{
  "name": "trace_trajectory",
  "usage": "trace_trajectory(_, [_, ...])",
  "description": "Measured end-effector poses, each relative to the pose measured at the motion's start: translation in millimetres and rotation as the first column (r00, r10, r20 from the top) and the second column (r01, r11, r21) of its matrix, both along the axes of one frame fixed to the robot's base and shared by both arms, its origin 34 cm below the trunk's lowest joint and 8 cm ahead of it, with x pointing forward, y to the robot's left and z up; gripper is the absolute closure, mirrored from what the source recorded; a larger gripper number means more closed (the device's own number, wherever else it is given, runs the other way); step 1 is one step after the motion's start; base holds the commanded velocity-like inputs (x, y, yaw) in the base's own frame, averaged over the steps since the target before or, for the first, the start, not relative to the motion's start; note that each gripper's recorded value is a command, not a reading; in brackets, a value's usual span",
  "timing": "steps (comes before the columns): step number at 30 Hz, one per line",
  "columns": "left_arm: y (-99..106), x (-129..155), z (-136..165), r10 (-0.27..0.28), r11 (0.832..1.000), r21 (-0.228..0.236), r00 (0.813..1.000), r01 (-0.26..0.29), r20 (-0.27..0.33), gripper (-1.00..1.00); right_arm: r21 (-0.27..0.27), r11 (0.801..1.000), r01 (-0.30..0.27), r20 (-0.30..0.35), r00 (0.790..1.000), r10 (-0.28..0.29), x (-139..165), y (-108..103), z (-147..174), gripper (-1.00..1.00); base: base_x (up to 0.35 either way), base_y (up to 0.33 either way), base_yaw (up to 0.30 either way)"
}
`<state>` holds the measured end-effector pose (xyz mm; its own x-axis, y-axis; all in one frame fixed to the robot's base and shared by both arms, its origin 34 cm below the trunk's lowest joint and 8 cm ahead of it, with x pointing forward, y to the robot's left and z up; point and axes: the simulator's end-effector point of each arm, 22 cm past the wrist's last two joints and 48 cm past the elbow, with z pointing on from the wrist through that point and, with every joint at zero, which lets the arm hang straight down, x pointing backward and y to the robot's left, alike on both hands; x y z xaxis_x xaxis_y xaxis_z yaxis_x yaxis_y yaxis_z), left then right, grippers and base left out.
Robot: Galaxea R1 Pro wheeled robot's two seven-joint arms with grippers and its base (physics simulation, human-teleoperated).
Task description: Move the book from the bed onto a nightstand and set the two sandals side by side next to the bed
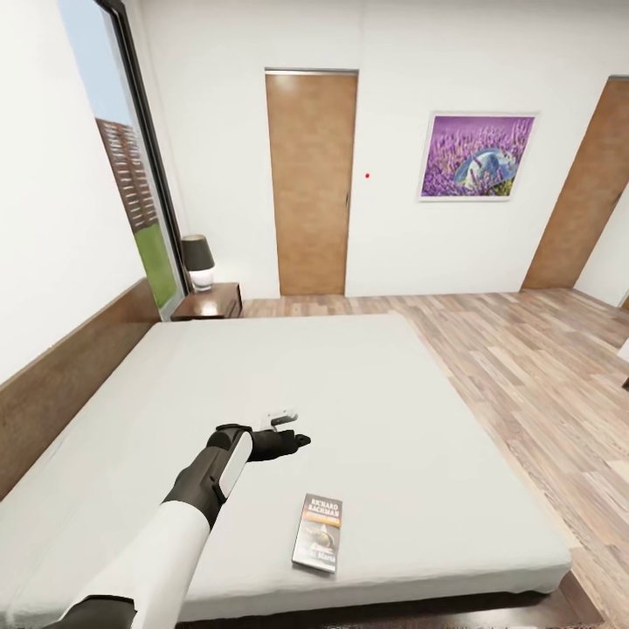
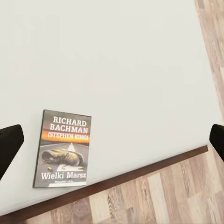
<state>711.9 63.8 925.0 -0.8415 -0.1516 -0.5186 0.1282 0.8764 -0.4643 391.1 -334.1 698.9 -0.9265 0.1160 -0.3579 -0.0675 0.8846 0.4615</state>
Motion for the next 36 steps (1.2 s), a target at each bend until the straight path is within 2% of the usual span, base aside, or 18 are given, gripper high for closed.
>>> trace_trajectory(36, [0, -5, -34, 0.000, 1.000, -0.002, 0.998, 0.000, -0.055, -1.00, -0.003, 1.000, 0.000, -0.057, 0.998, -0.001, -18, -1, -16, -1.00, 0.000, 0.000, 0.000])
